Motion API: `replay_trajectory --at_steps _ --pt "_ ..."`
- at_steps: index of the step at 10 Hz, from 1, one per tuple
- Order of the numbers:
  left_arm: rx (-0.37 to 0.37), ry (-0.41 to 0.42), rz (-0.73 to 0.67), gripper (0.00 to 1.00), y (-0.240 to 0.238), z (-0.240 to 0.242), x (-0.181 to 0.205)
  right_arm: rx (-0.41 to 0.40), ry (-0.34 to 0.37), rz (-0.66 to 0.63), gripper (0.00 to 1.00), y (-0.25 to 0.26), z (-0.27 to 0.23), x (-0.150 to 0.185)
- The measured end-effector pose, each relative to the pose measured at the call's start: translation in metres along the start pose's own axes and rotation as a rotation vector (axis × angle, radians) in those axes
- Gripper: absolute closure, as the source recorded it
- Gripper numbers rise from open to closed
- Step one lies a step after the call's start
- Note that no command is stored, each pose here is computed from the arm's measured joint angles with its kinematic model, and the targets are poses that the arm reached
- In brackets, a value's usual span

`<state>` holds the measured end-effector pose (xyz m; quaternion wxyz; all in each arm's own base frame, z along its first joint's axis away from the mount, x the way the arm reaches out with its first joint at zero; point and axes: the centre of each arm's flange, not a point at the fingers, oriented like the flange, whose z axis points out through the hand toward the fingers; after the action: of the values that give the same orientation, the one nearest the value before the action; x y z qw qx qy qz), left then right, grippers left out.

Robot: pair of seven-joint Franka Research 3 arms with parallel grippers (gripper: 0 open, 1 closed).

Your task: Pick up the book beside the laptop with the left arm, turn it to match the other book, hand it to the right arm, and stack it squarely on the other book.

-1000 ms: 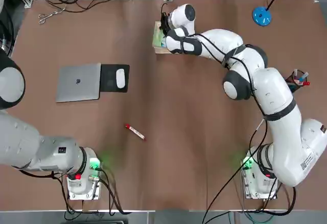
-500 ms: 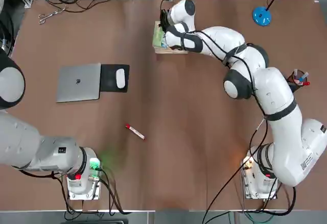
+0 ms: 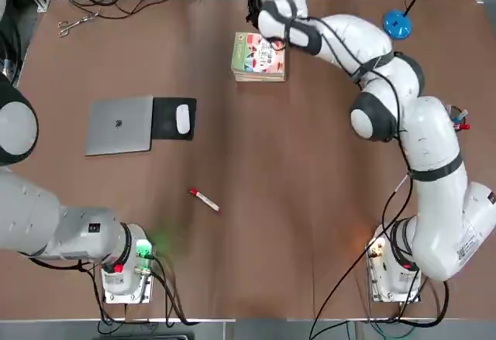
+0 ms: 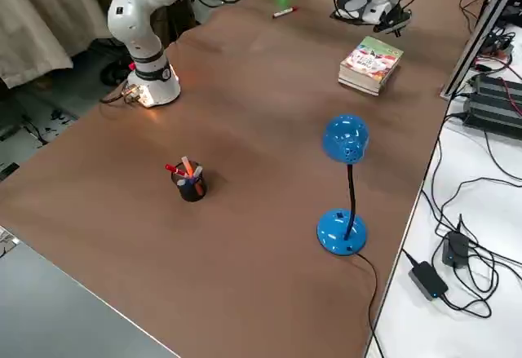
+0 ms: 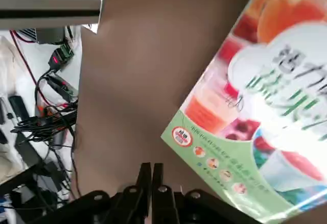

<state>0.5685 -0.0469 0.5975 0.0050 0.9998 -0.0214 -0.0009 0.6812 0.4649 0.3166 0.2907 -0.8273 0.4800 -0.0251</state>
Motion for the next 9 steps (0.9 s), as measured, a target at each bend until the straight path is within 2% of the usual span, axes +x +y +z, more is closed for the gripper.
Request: replay_trajectory --at_steps 1,2,3,4,5,6,7,8,9 --pt "0.000 -0.002 0.000 0.00 0.000 0.001 0.001 -0.018 -0.015 -0.025 0.84 -0.009 -0.020 0.010" --pt "0.000 -0.005 0.000 0.00 0.000 0.003 0.001 -0.010 -0.031 -0.032 0.68 -0.016 -0.032 0.013" --pt "0.000 -0.006 0.000 0.00 0.000 0.003 0.002 0.001 -0.039 -0.032 0.59 -0.021 -0.040 0.014" --pt "0.000 -0.006 0.000 0.00 0.000 0.003 0.002 0.011 -0.039 -0.032 0.55 -0.026 -0.050 0.015" --pt "0.000 -0.006 0.000 0.00 0.000 0.003 0.002 -0.012 -0.038 -0.048 0.39 -0.031 -0.065 0.023" --pt "0.000 -0.006 0.000 0.00 0.000 0.004 0.002 -0.077 -0.020 -0.157 0.23 -0.033 -0.084 0.043" --pt "0.000 -0.006 0.000 0.00 0.000 0.004 0.002 -0.189 0.016 -0.341 0.09 -0.033 -0.113 0.065" --pt "0.000 -0.007 0.000 0.00 0.000 0.004 0.002 -0.320 0.026 -0.505 0.00 -0.030 -0.150 0.090" --pt "0.000 -0.007 0.000 0.00 0.000 0.004 0.002 -0.416 0.003 -0.614 0.00 -0.025 -0.195 0.124"
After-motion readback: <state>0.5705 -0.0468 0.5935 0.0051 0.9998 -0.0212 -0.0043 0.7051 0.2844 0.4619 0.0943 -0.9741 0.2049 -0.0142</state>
